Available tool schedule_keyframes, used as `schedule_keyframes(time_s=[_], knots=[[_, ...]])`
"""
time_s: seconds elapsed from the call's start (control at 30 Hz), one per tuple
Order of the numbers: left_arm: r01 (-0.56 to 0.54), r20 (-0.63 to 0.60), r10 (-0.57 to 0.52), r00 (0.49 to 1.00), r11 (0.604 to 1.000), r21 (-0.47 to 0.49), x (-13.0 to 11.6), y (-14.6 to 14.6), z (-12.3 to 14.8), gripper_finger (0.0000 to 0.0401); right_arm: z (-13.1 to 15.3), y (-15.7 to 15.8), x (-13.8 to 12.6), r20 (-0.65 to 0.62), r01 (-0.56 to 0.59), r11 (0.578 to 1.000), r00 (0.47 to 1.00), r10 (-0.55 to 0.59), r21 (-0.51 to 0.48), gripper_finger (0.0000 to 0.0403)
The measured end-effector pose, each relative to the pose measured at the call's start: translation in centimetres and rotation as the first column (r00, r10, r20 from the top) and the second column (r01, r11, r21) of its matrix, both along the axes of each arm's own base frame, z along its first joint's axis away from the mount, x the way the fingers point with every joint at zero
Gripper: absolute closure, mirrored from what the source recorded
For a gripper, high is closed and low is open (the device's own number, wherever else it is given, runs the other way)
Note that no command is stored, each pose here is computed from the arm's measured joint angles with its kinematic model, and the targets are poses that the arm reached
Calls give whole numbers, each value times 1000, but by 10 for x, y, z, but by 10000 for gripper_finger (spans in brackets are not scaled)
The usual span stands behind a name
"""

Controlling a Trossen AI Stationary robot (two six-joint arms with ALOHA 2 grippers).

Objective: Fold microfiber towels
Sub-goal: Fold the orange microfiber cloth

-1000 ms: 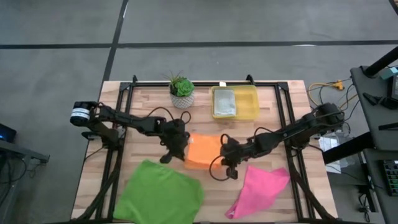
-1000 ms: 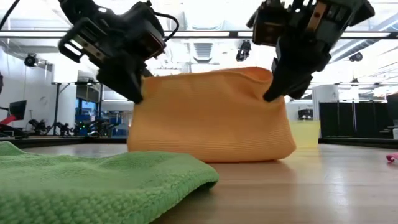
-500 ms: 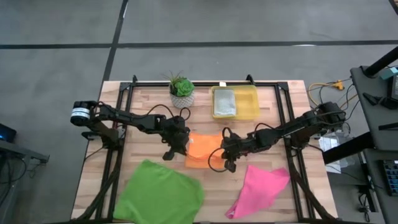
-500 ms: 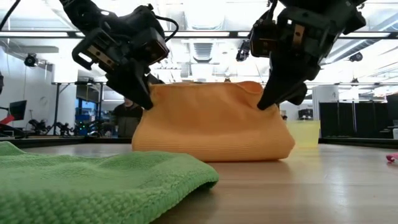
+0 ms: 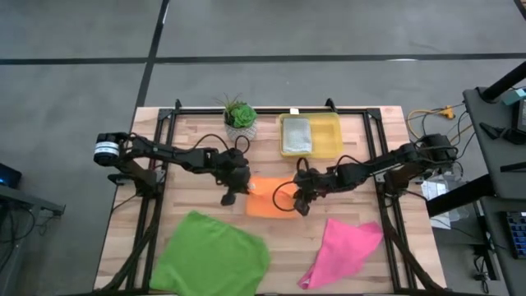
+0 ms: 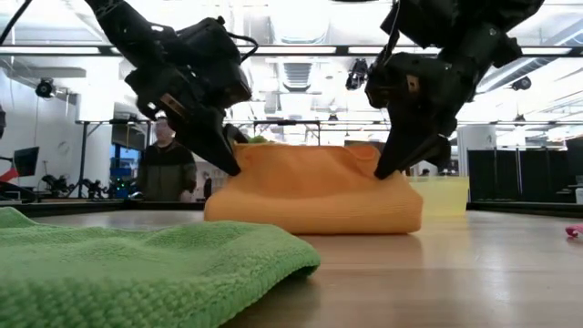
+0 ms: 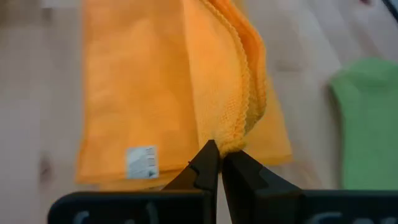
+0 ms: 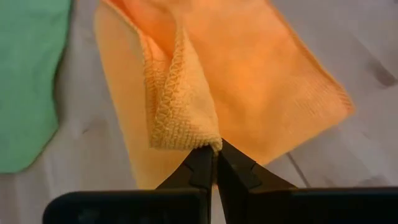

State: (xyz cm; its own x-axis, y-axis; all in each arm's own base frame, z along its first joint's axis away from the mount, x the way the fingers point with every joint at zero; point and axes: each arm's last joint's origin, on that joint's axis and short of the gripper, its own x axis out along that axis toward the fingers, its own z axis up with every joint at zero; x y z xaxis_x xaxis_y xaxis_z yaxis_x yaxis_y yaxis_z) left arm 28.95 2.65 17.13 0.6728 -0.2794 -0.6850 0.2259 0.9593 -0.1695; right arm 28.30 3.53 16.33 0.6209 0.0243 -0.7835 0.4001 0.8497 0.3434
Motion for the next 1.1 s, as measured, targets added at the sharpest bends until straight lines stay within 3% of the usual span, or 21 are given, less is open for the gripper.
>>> schedule_keyframes(time_s=[0.2,0.3,0.7,0.87,1.1], knots=[[-123,36,124,992,992,-18,-2,5,-6,401,-7,-7,-4,-20,82,997,996,-83,-13,394],[-169,25,169,985,985,16,-2,6,-9,401,-7,-11,-5,-20,96,995,995,-96,-16,394],[-215,6,215,977,975,51,-1,8,-14,401,-10,-24,-3,-29,165,986,986,-165,-4,393],[-320,10,320,947,942,103,-2,13,-14,389,-12,-34,-6,-62,235,972,970,-236,-26,364],[-341,17,341,940,933,112,-3,14,-12,321,3,-46,-10,7,289,954,957,-289,-81,302]])
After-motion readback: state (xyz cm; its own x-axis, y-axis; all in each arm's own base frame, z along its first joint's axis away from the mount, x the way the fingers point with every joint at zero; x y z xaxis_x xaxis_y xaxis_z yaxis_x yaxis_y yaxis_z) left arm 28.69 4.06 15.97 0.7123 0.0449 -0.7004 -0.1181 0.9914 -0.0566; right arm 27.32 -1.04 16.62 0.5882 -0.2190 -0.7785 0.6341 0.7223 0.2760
